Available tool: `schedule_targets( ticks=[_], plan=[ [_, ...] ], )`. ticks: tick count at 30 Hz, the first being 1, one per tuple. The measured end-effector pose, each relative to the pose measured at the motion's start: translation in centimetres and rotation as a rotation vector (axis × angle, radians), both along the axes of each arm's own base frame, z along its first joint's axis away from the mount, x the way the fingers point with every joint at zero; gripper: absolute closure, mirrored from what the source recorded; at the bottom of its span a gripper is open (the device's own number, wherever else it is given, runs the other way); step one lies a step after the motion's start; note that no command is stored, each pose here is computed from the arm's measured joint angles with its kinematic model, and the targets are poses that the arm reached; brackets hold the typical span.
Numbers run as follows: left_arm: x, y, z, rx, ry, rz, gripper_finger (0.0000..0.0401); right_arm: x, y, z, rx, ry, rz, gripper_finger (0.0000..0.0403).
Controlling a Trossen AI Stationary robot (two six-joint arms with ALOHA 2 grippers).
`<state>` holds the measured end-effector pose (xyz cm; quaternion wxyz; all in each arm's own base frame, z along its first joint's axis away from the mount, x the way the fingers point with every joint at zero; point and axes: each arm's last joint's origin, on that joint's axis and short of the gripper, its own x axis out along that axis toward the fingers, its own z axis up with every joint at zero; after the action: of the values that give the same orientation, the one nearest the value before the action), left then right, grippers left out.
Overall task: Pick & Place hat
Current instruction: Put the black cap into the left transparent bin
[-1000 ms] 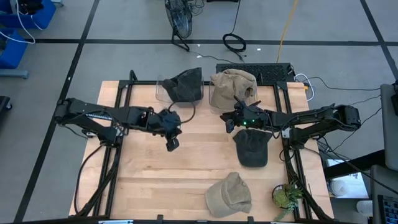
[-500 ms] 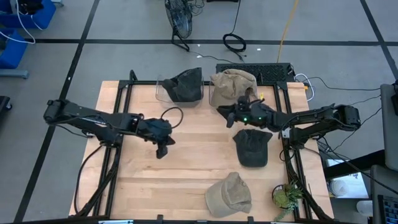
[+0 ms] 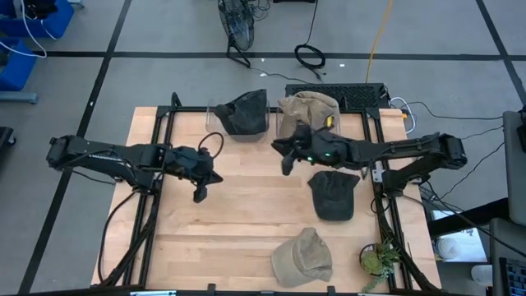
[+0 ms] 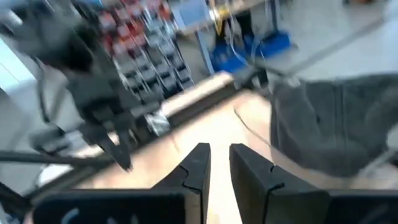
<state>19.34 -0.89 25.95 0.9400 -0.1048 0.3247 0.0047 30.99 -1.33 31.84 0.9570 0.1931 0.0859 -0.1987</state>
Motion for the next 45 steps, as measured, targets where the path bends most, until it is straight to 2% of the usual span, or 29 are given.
schedule_targets(
  ticks=[5, 9, 16, 25, 27, 30, 36, 40, 45],
  plan=[
    [-0.2, 0.3, 0.1, -0.004, -0.004, -0.010, 0.0390, 1.0, 0.1, -0.5, 0.079, 0.237, -0.022, 0.0342],
    [-0.1, 0.3, 0.1, -0.017, -0.004, -0.033, 0.0394, 0.5, 0.7, -1.9, 0.119, 0.399, -0.032, 0.0318],
    [-0.1, 0.2, 0.2, -0.027, -0.008, -0.035, 0.0389, -2.1, 1.4, -3.7, 0.223, 0.670, -0.118, 0.0250],
    [0.0, 0.3, 0.3, -0.049, -0.023, -0.007, 0.0390, -6.5, 1.4, -5.9, 0.285, 0.965, -0.264, 0.0156],
    [0.0, 0.3, 0.3, -0.061, -0.021, 0.007, 0.0389, -7.8, 1.3, -6.9, 0.319, 0.997, -0.293, 0.0144],
    [0.0, 0.3, 0.3, -0.081, -0.019, 0.028, 0.0397, -9.8, 1.2, -9.1, 0.426, 1.028, -0.304, 0.0133],
    [0.2, 0.3, 0.5, -0.099, -0.042, 0.041, 0.0393, -14.0, 1.3, -12.9, 0.563, 1.076, -0.394, 0.0124],
    [0.3, 0.3, 0.7, -0.100, -0.072, 0.041, 0.0396, -15.7, 1.3, -14.0, 0.630, 1.073, -0.453, 0.0124],
    [0.5, 0.4, 0.9, -0.083, -0.100, 0.081, 0.0389, -16.5, 1.3, -14.2, 0.696, 1.017, -0.535, 0.0124]
  ],
)
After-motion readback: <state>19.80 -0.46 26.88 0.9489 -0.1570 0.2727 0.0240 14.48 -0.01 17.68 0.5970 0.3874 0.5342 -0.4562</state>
